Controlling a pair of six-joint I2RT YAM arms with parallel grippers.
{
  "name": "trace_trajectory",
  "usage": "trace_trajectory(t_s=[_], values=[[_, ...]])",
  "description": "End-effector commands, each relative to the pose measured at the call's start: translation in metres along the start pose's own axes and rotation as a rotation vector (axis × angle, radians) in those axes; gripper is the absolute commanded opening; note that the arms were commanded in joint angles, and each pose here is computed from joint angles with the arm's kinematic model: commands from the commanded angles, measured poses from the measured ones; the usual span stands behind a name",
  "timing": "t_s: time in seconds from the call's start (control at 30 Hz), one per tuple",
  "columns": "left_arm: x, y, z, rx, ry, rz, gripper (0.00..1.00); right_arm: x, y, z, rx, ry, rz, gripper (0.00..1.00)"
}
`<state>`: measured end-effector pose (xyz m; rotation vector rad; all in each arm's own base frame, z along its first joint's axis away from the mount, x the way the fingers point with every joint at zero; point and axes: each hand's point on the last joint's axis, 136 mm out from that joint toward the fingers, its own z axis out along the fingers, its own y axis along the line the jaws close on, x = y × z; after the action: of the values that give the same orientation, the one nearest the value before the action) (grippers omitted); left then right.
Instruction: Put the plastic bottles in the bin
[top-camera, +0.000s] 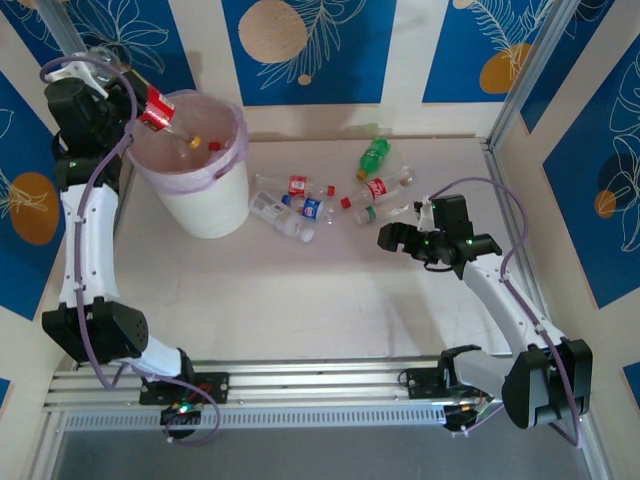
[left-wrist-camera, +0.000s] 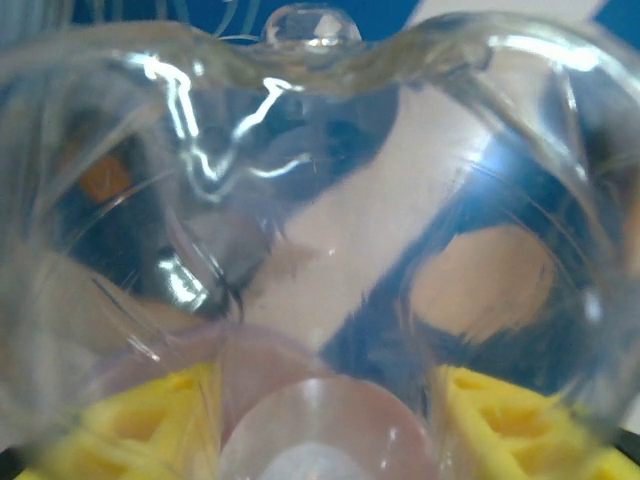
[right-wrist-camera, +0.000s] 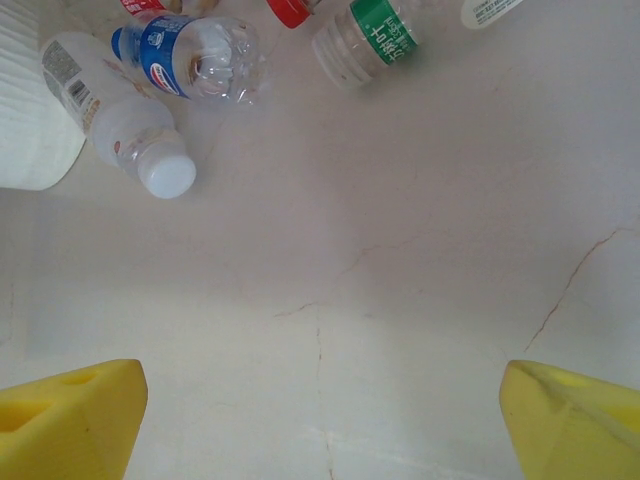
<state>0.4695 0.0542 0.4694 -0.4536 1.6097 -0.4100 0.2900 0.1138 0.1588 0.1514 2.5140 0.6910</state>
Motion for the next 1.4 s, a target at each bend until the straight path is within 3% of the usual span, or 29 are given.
trace_trajectory(t_s=[0.0, 0.37, 0.87, 0.9, 1.03, 1.17, 1.37], values=[[0.012, 0.012, 0.026, 0.011, 0.016, -0.088, 0.00, 0.004, -0.001, 0.003, -0.010, 0.027, -0.006, 0.92], [0.114, 0.030, 0.087, 0.023, 0.239, -0.127, 0.00, 0.010, 0.000, 0.001, -0.001, 0.044, -0.004, 0.91], [0.216, 0.069, 0.109, -0.076, 0.441, -0.029, 0.00, 0.011, -0.002, 0.012, 0.022, 0.074, -0.001, 0.91], [0.219, 0.071, 0.109, -0.078, 0.449, -0.025, 0.06, 0.011, -0.001, 0.013, 0.021, 0.076, -0.003, 0.91], [0.226, 0.072, 0.111, -0.074, 0.466, -0.019, 0.63, 0.010, 0.000, 0.016, 0.026, 0.082, -0.014, 0.91], [0.223, 0.073, 0.112, -0.084, 0.465, -0.006, 0.97, 0.010, 0.001, 0.018, 0.028, 0.085, -0.016, 0.91], [0.213, 0.069, 0.109, -0.083, 0.458, 0.024, 1.00, 0.011, 0.002, 0.017, 0.027, 0.085, -0.014, 0.91]])
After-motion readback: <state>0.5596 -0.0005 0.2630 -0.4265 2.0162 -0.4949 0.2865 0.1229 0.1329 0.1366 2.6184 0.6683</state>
